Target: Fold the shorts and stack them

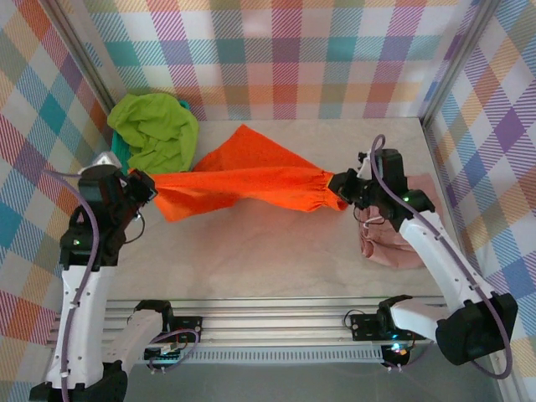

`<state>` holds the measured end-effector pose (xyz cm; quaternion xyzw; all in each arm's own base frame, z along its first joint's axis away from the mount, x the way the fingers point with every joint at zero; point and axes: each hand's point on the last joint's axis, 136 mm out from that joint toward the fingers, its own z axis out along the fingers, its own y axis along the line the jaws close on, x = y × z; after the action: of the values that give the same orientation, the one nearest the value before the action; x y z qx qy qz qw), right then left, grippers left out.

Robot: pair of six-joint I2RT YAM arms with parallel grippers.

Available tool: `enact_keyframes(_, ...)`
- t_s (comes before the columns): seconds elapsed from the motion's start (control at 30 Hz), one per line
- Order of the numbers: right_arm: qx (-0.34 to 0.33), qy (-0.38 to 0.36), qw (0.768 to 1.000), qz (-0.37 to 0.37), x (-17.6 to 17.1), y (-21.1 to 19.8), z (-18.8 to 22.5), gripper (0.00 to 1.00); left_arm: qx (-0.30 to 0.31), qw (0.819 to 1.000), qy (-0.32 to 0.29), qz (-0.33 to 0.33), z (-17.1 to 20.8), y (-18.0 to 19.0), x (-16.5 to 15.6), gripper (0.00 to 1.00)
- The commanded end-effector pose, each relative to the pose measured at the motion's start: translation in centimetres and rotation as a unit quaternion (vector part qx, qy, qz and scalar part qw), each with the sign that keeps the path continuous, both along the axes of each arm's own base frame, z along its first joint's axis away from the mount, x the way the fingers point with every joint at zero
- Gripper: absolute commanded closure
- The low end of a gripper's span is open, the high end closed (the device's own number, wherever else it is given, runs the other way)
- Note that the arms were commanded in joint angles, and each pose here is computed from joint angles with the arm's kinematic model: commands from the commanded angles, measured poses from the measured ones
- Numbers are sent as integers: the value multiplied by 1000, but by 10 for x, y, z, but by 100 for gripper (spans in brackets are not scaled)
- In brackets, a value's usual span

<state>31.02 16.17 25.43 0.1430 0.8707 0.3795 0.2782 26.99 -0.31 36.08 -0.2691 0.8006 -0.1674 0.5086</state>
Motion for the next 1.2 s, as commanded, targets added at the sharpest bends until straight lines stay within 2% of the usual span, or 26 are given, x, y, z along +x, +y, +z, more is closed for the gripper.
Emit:
enact_keyframes(0.0, -28, 14, 999, 0, -10, -11, -3, 100, 47, 998, -3, -35, 21, -3, -5, 100)
enact_keyframes(0.23, -19, 24, 999, 10, -35, -13, -12, 100, 55, 995, -32, -78, 43, -15, -23, 100)
enact_keyframes(0.47, -39, 28, 999, 24, -61, -21, -15, 100, 47, 987, -105, -117, 92, -29, -56, 100)
enact_keyframes(0.63, -61, 38, 997, 10, -65, -30, -27, 100, 35, 989, -97, -109, 94, -28, -59, 100)
enact_keyframes(0.9, -75, 76, 994, 4, -49, -28, -55, 100, -1, 991, -4, -132, 32, -40, -2, 100)
enact_keyframes(1.17, -95, 106, 990, -14, -30, -33, -79, 100, 14, 989, 59, -134, -18, -46, 71, 100)
